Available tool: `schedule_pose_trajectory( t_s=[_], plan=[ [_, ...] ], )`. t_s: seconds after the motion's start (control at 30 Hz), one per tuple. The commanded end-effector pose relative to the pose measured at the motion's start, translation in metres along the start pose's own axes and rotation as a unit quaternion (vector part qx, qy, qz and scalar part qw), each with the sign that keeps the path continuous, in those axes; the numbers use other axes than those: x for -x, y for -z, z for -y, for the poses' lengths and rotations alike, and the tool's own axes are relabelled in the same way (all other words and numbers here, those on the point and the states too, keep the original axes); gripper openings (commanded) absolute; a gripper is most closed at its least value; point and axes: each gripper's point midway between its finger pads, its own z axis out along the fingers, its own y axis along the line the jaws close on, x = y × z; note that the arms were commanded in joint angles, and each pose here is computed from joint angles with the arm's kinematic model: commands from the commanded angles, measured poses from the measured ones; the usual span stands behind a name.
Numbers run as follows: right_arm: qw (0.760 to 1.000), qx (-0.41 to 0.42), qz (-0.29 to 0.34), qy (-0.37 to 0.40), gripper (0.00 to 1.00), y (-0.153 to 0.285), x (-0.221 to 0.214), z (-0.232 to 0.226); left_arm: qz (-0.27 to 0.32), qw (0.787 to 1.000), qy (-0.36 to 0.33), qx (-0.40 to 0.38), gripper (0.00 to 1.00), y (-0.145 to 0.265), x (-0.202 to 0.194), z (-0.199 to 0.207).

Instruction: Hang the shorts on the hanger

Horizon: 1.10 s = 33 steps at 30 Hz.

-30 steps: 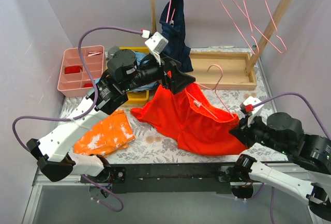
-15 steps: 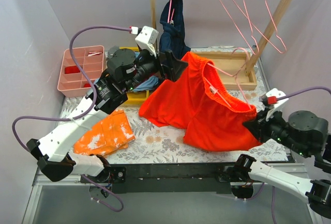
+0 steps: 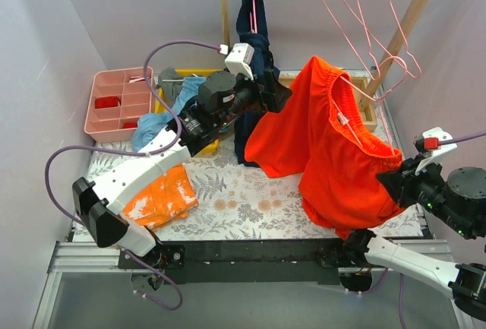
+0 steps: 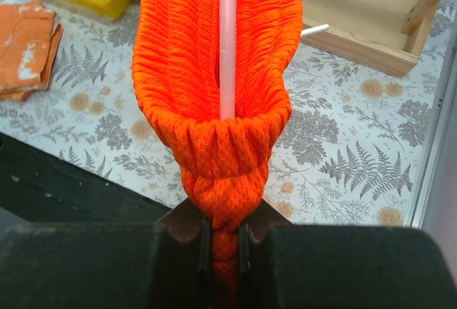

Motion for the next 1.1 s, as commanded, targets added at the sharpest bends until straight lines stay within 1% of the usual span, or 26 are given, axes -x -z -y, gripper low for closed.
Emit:
schedule_pose_trajectory(
  t_s=[0.0, 0.03, 0.1, 0.13, 0.2, 0.23, 0.33, 0.37, 0.4, 0.43, 0.5, 0.53, 0.57, 0.63, 0.73, 0.77, 0.8, 0.83, 0.87, 0.97, 1.0, 1.07],
  plan=[
    [0.996, -0.038, 0.064, -0.054, 0.01, -0.010, 0.030, 0.005, 0.021, 0.997, 0.025, -0.069, 0.95, -0.009, 0.010, 0.028],
    [0.996, -0.038, 0.063, -0.054, 0.01, -0.013, 0.029, 0.004, 0.016, 0.997, 0.035, -0.063, 0.95, -0.018, 0.004, 0.025],
    [0.996, -0.037, 0.061, -0.051, 0.01, -0.020, 0.027, 0.001, 0.044, 0.996, 0.045, -0.059, 0.95, -0.027, 0.011, 0.024],
    [0.996, -0.038, 0.060, -0.050, 0.01, -0.022, 0.027, 0.000, 0.046, 0.996, 0.047, -0.055, 0.95, -0.035, 0.006, 0.022],
    [0.996, -0.040, 0.056, -0.048, 0.01, -0.025, 0.025, -0.001, 0.061, 0.995, 0.054, -0.049, 0.95, -0.044, 0.011, 0.020],
    [0.996, -0.042, 0.055, -0.048, 0.01, -0.026, 0.025, -0.001, 0.055, 0.996, 0.054, -0.039, 0.94, -0.055, 0.001, 0.015],
    [0.996, -0.049, 0.053, -0.054, 0.01, -0.028, 0.021, 0.001, 0.068, 0.996, 0.056, 0.015, 0.93, -0.069, -0.005, -0.006],
    [0.995, -0.055, 0.054, -0.058, 0.01, -0.028, 0.021, 0.003, 0.080, 0.994, 0.059, 0.054, 0.94, -0.071, -0.006, -0.023],
    [0.995, -0.059, 0.054, -0.061, 0.01, -0.029, 0.020, 0.004, 0.086, 0.992, 0.058, 0.072, 0.94, -0.070, -0.006, -0.030],
    [0.994, -0.064, 0.055, -0.066, 0.01, -0.029, 0.020, 0.006, 0.104, 0.987, 0.057, 0.106, 0.94, -0.065, 0.000, -0.042],
    [0.993, -0.076, 0.060, -0.068, 0.01, -0.031, 0.022, 0.008, 0.113, 0.982, 0.052, 0.139, 0.94, -0.058, -0.001, -0.058],
    [0.993, -0.077, 0.064, -0.069, 0.01, -0.032, 0.024, 0.008, 0.128, 0.979, 0.048, 0.152, 0.95, -0.048, 0.009, -0.062],
    [0.992, -0.081, 0.072, -0.070, 0.01, -0.036, 0.030, 0.007, 0.129, 0.977, 0.044, 0.163, 0.95, -0.044, 0.006, -0.067],
    [0.991, -0.087, 0.076, -0.067, 0.01, -0.041, 0.035, 0.006, 0.136, 0.975, 0.037, 0.171, 0.95, -0.030, 0.015, -0.069],
    [0.989, -0.109, 0.079, -0.060, 0.01, -0.054, 0.046, 0.004, 0.136, 0.972, 0.027, 0.189, 0.95, -0.018, 0.015, -0.078],
    [0.988, -0.123, 0.075, -0.053, 0.01, -0.061, 0.050, 0.004, 0.143, 0.970, 0.025, 0.196, 0.95, -0.010, 0.021, -0.081],
    [0.987, -0.124, 0.084, -0.056, 0.01, -0.062, 0.059, 0.002, 0.137, 0.970, 0.022, 0.201, 0.96, -0.007, 0.017, -0.084],
    [0.987, -0.130, 0.079, -0.049, 0.01, -0.069, 0.063, -0.001, 0.137, 0.969, 0.021, 0.204, 0.96, -0.004, 0.018, -0.087],
    [0.983, -0.150, 0.088, -0.052, 0.01, -0.068, 0.070, 0.005, 0.142, 0.969, 0.019, 0.201, 0.96, 0.002, 0.024, -0.086],
    [0.978, -0.175, 0.107, -0.050, 0.01, -0.071, 0.092, 0.007, 0.140, 0.969, 0.014, 0.202, 0.96, 0.010, 0.024, -0.089],
    [0.977, -0.177, 0.115, -0.038, 0.01, -0.071, 0.099, 0.007, 0.129, 0.969, 0.011, 0.209, 0.96, 0.011, 0.020, -0.093],
    [0.973, -0.171, 0.147, -0.048, 0.01, -0.071, 0.119, 0.003, 0.128, 0.970, 0.011, 0.207, 0.96, 0.015, 0.021, -0.094]
  ],
)
